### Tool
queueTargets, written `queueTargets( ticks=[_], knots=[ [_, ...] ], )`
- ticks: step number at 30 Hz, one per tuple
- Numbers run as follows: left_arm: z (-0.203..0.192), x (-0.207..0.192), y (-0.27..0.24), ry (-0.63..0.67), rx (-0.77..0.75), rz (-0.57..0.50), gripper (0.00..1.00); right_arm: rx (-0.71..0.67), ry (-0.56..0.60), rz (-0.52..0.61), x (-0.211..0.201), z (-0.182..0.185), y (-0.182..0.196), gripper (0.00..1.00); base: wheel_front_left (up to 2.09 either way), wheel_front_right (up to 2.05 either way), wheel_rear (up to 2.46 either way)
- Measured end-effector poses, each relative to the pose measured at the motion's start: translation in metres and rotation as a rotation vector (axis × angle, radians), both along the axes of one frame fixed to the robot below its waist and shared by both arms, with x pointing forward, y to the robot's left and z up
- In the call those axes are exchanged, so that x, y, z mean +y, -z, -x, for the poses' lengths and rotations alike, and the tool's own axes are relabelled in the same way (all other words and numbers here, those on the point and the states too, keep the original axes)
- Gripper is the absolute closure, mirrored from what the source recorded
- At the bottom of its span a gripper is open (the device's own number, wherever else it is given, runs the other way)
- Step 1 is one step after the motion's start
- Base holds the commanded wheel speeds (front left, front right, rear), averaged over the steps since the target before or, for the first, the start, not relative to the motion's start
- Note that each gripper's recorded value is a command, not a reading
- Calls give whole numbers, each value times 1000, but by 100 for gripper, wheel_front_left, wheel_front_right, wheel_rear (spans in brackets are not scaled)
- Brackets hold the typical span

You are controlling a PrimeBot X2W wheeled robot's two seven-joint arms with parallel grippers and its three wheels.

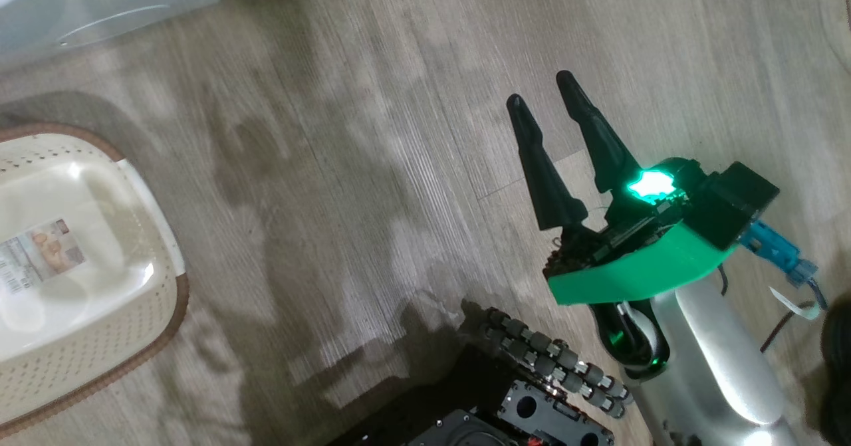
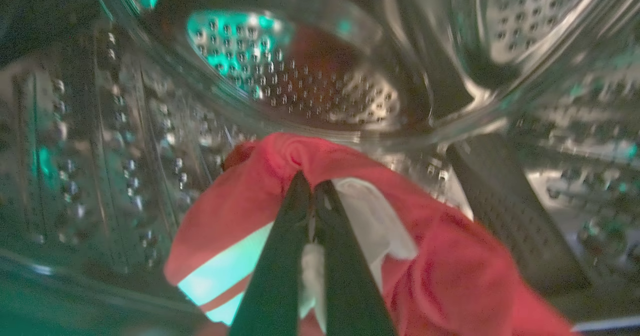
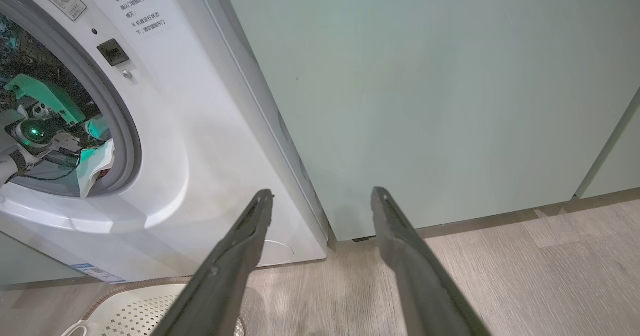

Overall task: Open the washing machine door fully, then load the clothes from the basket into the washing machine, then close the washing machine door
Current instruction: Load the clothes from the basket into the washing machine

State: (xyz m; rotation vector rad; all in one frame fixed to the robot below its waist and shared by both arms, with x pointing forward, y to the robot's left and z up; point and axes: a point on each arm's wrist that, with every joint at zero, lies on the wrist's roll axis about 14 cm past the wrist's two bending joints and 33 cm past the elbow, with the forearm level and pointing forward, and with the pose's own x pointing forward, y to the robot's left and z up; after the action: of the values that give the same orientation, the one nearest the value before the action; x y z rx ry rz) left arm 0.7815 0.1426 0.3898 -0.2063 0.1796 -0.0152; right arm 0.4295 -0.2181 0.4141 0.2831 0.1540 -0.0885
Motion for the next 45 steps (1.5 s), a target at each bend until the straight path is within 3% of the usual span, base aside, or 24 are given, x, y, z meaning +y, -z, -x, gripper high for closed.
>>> queueTargets(
  ticks=[2, 10, 22, 34, 45],
  knots=[
    [5, -1, 8, 15, 19, -11, 0, -4, -6, 4, 1, -1, -1, 0, 0, 0, 0],
    [26, -11, -9, 67, -51, -93, 0, -33, -17, 18, 2, -3, -11, 0, 0, 0, 0],
    [97, -25, -53, 116, -224, -98, 0, -108, -64, 51, 14, -10, -34, 0, 0, 0, 0],
    [202, -6, -103, 49, -352, -48, 0, -163, -115, 65, 32, -19, -48, 0, 0, 0, 0],
    [267, 26, -130, -43, -381, -52, 0, -201, -153, 81, 45, -25, -66, 0, 0, 0, 0]
  ],
)
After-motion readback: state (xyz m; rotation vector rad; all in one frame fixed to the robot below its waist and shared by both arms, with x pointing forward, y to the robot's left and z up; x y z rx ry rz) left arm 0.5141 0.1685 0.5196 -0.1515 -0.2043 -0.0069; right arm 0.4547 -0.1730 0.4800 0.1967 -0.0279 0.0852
